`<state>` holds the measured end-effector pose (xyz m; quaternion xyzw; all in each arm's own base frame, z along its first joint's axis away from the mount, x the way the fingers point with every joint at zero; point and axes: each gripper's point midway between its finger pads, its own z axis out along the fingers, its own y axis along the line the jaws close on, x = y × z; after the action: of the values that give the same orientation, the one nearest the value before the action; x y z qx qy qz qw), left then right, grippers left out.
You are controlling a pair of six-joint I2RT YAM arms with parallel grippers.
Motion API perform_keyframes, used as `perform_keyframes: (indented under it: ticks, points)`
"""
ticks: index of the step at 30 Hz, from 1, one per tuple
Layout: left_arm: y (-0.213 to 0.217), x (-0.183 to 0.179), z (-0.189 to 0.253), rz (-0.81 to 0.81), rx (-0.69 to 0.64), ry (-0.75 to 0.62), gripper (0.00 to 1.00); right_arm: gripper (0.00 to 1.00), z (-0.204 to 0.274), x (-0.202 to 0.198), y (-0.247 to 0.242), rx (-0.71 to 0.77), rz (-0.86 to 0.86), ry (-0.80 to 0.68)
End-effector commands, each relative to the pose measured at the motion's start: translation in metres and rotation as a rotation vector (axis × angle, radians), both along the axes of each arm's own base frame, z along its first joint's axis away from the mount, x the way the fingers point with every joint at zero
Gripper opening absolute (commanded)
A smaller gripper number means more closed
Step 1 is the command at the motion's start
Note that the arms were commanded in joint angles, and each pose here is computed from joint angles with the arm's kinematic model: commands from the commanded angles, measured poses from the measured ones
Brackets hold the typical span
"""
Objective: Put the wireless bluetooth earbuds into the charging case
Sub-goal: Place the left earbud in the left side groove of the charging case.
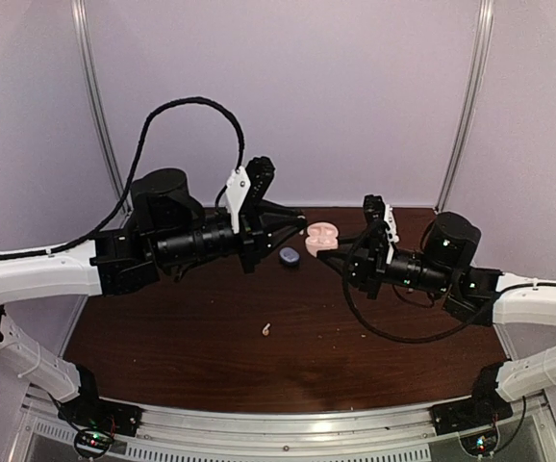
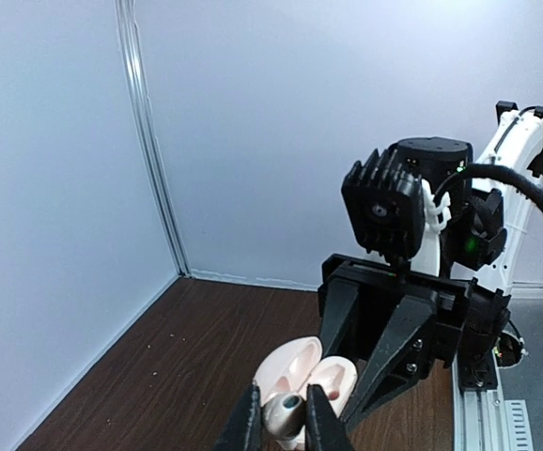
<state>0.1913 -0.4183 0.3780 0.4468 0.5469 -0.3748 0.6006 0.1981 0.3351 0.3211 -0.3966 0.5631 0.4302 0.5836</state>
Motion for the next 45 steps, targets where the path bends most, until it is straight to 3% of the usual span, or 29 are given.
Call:
perform_keyframes:
  ticks: [1, 16, 45]
  points:
    - [0.001, -0.005, 0.018, -0.004, -0.078, -0.090, 0.12, 0.00, 0.017, -0.004, -0.002, 0.026, -0.047, -0.156]
    - [-0.006, -0.025, 0.018, -0.101, -0.091, -0.137, 0.10, 0.00, 0.022, -0.011, 0.001, 0.024, -0.063, -0.240]
    - [-0.021, -0.031, 0.003, -0.158, -0.051, -0.141, 0.09, 0.00, 0.038, -0.019, 0.009, 0.077, -0.012, -0.202]
